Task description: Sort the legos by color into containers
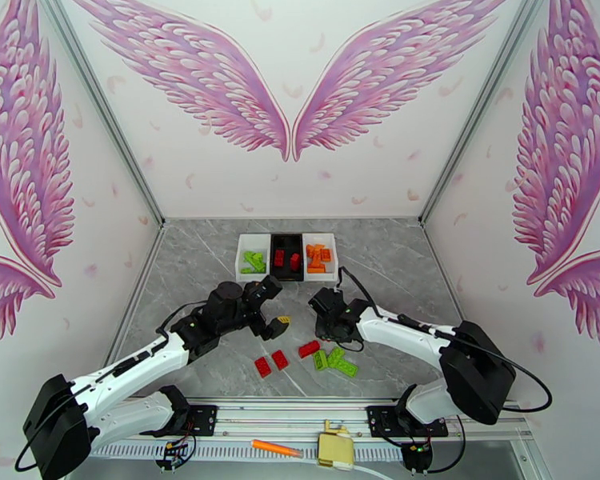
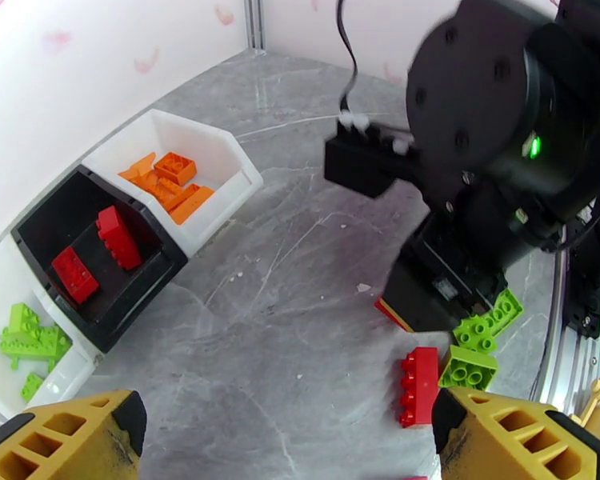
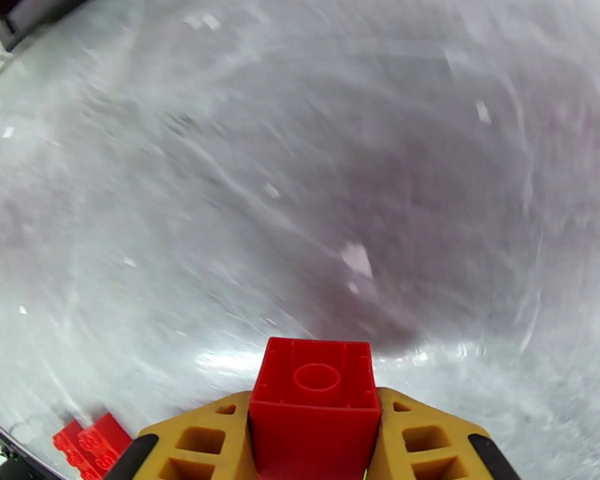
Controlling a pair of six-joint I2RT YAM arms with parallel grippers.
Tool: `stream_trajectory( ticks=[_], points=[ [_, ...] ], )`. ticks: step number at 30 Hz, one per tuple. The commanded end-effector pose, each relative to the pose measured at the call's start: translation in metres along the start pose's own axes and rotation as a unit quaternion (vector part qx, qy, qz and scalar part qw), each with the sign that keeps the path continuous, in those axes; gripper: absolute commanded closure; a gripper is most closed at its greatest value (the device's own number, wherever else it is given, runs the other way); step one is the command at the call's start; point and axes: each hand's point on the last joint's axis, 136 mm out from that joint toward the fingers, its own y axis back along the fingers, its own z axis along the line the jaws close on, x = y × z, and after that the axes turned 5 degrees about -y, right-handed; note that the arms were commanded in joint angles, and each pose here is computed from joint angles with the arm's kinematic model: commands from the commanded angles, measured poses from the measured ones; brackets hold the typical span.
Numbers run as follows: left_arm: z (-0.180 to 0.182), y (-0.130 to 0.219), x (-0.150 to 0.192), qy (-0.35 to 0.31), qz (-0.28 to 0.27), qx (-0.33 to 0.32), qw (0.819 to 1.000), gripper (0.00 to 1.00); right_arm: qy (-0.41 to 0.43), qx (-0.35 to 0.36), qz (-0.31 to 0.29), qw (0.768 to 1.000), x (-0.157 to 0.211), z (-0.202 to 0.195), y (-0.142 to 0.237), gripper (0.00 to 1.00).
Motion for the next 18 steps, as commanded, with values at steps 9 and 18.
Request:
stream_trajectory(
  ticks=[9,18],
  points=[
    [0.016,0.027,-0.003,0.043,-0.039,-0.061,0.996,0.01,0.087,-0.101,-0.16,0.978,-0.137,0.088,0.032,0.71],
    [0.021,0.034,0.0,0.066,-0.057,-0.078,0.993,0.01,0.091,-0.148,-0.179,0.968,-0.213,0.138,-0.018,0.72]
  ],
)
